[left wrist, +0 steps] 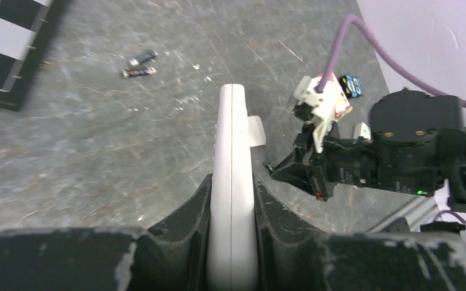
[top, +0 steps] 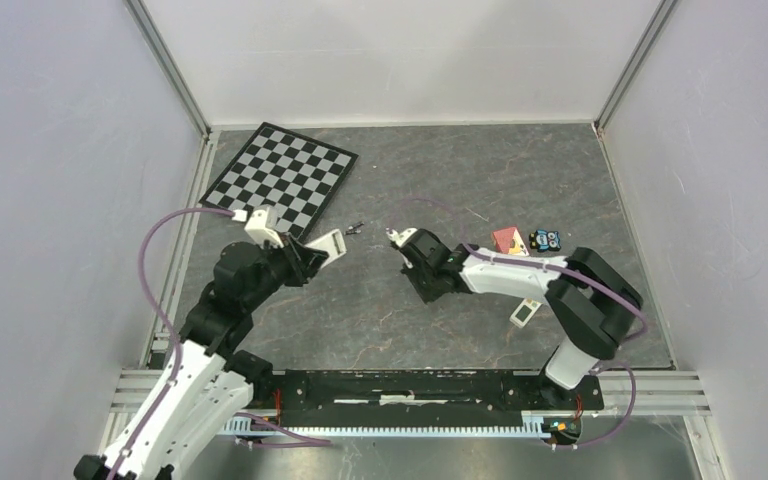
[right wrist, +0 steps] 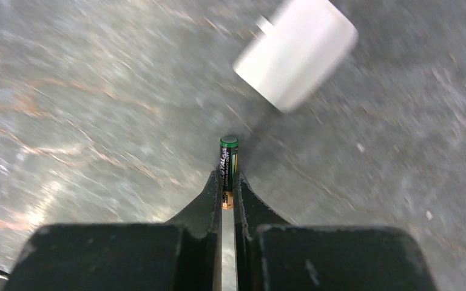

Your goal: Load the batteries into the remote control

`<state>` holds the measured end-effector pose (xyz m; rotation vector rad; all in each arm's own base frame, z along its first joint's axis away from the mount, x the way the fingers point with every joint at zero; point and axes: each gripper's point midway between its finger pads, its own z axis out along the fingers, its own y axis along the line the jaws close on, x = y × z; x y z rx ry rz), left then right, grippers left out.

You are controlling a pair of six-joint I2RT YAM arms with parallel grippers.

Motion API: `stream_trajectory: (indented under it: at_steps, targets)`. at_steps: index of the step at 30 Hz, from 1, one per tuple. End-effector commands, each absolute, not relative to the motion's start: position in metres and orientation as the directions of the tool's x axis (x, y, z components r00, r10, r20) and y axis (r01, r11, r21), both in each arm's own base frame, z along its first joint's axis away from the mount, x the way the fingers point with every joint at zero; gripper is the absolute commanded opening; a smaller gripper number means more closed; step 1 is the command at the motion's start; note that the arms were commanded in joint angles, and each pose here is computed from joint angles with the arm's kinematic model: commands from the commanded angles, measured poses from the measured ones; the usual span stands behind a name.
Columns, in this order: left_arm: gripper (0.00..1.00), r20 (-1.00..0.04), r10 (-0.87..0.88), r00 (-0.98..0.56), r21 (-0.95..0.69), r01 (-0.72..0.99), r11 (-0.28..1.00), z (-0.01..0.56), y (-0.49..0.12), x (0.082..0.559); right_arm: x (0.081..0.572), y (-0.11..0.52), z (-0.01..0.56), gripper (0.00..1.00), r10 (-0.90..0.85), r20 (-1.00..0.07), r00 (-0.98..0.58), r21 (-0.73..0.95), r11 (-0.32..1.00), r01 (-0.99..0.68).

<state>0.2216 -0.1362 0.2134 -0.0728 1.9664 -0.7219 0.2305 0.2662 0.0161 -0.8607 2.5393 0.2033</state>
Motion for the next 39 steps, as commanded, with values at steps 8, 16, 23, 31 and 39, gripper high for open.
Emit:
stream_trajectory:
  at_steps: [8, 16, 23, 31, 39]
  targets:
    - [0.02, -0.584, -0.467, -0.664, -0.8, 0.371, 0.472, 0.204, -0.224, 0.248, 0.231, 0.243, 0.104, 0.01, -0.335, -0.66, -0.673, 0.134, 0.828, -0.544]
    - [0.02, -0.455, -0.445, -0.771, -0.878, 0.305, 0.369, 0.183, -0.243, 0.239, 0.228, 0.293, 0.165, 0.03, -0.224, -0.672, -0.705, 0.356, 0.737, -0.574]
    - [0.02, -0.456, -0.436, -0.776, -0.881, 0.325, 0.344, 0.186, -0.243, 0.232, 0.229, 0.311, 0.188, 0.05, -0.216, -0.666, -0.714, 0.407, 0.697, -0.59]
    - [0.02, -0.462, -0.452, -0.763, -0.882, 0.345, 0.32, 0.195, -0.243, 0.232, 0.245, 0.314, 0.185, 0.06, -0.191, -0.663, -0.724, 0.385, 0.743, -0.548]
    - [0.02, -0.432, -0.471, -0.769, -0.9, 0.333, 0.282, 0.199, -0.244, 0.23, 0.255, 0.311, 0.187, 0.08, -0.201, -0.672, -0.713, 0.341, 0.77, -0.539]
